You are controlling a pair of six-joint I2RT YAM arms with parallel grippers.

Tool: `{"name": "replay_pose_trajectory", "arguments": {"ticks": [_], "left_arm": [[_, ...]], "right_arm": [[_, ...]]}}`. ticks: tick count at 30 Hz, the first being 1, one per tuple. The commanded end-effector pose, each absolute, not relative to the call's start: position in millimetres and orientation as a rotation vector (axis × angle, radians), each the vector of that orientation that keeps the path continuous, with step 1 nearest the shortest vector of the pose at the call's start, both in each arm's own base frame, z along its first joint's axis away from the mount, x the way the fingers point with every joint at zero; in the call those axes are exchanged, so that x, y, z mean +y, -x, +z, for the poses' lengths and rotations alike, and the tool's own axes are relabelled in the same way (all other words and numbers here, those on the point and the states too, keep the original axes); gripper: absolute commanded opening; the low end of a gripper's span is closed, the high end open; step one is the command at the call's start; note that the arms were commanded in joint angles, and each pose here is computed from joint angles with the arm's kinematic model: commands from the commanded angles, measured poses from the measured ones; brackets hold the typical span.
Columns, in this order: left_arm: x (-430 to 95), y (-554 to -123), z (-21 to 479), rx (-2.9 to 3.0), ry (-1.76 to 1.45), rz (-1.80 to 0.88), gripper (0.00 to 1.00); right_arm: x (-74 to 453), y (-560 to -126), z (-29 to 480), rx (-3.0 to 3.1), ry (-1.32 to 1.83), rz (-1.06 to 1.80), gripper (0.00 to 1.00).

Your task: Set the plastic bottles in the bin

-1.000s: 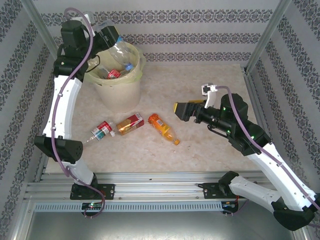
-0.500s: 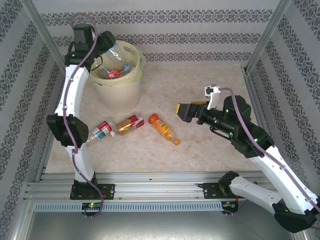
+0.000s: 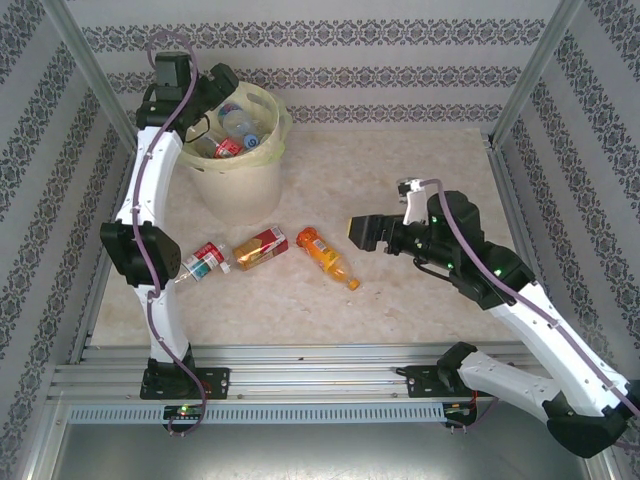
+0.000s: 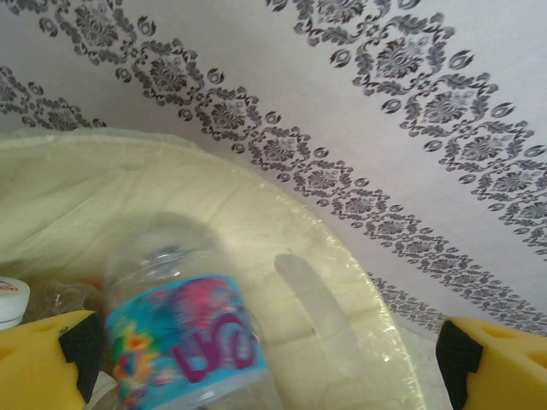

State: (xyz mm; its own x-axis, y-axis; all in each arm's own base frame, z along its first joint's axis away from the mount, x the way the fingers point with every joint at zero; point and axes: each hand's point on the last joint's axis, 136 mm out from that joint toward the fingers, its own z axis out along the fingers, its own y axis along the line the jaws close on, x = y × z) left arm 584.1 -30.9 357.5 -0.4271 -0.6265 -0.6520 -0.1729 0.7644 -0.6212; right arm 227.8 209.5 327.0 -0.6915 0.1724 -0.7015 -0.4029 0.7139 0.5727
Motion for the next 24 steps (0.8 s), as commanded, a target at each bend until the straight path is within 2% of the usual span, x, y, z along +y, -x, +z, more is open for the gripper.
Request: {"name": "replay_pose_trajectory", "arguments": {"ticks": [1, 8, 13, 19, 24], "left_arm": [[-33, -561, 400, 1.952, 0.489, -0.583, 1.00], [-58, -510, 430, 1.967, 0.244, -0.646, 1.00], [-94, -454, 434, 1.955, 0.107, -0.858, 1.00], [-128, -383, 394, 2.019, 0.043, -1.006, 1.00], [-151, -334, 331, 2.164, 0.075, -1.017, 1.00]], "right_arm": [[211, -222, 303, 2.208, 0.237, 0.902, 0.96], [220, -217, 256, 2.344, 0.363, 0.832, 0.90], [222, -219, 214, 2.470, 0.416, 0.728, 0.87], [225, -221, 166, 2.599, 0.463, 0.635, 0.81], [228, -219, 129, 2.704, 0.512, 0.577, 0.77]]}}
